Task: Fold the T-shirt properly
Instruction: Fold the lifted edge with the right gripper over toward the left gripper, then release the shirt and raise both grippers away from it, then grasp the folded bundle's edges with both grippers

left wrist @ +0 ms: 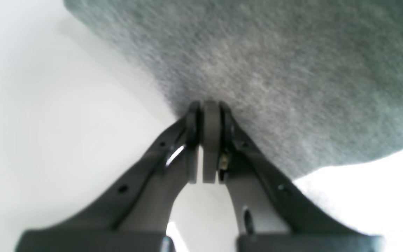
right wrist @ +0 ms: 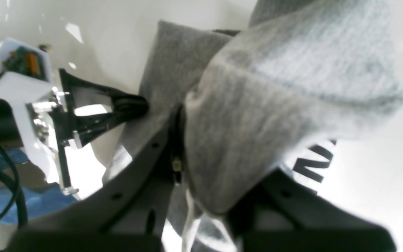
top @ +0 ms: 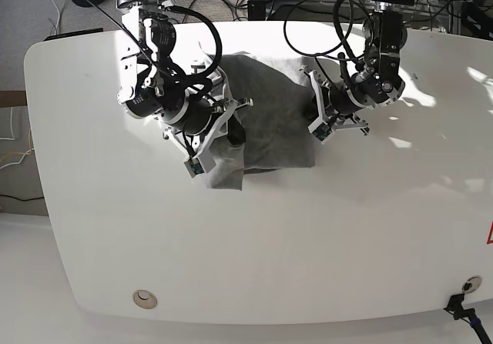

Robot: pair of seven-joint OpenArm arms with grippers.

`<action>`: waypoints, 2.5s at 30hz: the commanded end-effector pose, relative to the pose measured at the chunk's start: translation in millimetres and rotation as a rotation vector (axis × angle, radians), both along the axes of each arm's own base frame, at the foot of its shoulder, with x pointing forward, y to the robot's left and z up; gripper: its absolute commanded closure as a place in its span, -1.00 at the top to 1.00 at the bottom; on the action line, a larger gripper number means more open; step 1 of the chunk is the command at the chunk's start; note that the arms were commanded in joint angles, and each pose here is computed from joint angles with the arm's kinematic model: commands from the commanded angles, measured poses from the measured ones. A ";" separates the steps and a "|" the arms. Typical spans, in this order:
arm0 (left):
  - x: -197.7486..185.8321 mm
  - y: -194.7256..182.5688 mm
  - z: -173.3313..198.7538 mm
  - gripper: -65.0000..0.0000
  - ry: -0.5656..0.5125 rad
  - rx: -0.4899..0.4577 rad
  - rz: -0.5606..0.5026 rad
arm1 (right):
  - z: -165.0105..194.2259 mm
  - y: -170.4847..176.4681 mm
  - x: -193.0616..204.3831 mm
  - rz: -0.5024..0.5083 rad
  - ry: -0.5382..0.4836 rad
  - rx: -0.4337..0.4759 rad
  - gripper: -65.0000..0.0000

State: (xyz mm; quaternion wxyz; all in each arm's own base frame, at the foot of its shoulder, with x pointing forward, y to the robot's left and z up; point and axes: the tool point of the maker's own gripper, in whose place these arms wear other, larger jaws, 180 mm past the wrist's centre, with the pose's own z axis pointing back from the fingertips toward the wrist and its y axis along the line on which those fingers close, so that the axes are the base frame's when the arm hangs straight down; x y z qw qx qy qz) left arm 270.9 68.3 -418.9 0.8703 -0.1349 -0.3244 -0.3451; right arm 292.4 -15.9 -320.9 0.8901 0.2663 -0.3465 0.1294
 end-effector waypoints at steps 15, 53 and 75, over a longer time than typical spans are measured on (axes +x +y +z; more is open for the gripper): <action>-0.8 -2.7 -8.7 -1.00 0.028 -0.028 0.006 | 36.0 97.8 -17.0 0.184 -0.050 0.167 -1.00; 44.4 62.2 120.4 -1.00 -0.385 0.089 0.091 | 17.0 -8.1 39.0 0.100 -0.104 -0.115 0.20; 37.3 61.7 111.7 -1.00 -0.358 0.087 0.092 | -33.7 -14.5 -36.6 0.246 -0.005 -0.284 0.20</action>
